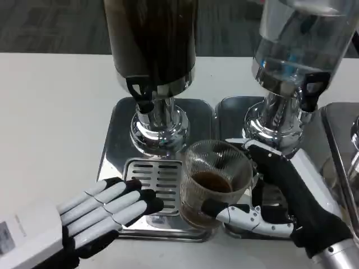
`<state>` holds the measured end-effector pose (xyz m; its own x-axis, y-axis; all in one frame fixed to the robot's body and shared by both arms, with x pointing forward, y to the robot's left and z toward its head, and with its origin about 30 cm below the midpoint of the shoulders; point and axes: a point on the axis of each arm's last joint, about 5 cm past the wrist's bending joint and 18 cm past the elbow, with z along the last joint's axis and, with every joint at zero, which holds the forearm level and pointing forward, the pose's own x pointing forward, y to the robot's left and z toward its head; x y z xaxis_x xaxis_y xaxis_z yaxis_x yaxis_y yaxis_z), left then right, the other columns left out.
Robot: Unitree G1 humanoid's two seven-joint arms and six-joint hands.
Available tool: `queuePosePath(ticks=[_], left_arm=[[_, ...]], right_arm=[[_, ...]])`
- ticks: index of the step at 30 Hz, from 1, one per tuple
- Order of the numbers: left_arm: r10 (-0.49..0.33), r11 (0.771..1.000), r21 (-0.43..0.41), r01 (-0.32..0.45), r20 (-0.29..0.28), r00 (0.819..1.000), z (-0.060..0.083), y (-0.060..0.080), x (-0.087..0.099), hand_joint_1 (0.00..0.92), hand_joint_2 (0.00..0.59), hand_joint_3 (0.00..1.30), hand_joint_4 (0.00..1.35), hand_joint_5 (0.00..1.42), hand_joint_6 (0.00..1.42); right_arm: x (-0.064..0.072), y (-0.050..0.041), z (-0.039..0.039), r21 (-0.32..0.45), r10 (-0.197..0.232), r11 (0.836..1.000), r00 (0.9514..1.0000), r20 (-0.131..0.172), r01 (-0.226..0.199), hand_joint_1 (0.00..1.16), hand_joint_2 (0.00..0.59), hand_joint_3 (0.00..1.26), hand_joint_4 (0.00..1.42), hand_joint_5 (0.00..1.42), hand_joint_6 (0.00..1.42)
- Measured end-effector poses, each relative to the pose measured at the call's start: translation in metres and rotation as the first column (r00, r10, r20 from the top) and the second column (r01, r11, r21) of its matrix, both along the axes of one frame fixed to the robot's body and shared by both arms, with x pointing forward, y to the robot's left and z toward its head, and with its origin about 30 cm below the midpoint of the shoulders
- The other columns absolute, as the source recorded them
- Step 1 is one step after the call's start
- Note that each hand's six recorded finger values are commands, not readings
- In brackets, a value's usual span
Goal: Grasp the cup under the faucet to collect the drink, then remove the cup.
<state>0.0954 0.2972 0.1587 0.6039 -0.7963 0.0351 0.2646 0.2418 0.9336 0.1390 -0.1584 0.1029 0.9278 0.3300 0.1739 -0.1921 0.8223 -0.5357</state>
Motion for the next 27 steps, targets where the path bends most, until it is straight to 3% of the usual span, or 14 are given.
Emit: queuePosePath(ticks=[27], left_arm=[[0.006,1.000,-0.004,-0.006,0.008,1.000,-0.0003,-0.0022,-0.0002,0.000,0.059,0.06,0.00,0.00,0.01]], right_arm=[[-0.0001,0.0003,0.0018,0.007,0.010,1.000,0.9998,0.018,-0.010,0.64,0.256,0.53,0.64,0.82,1.11]])
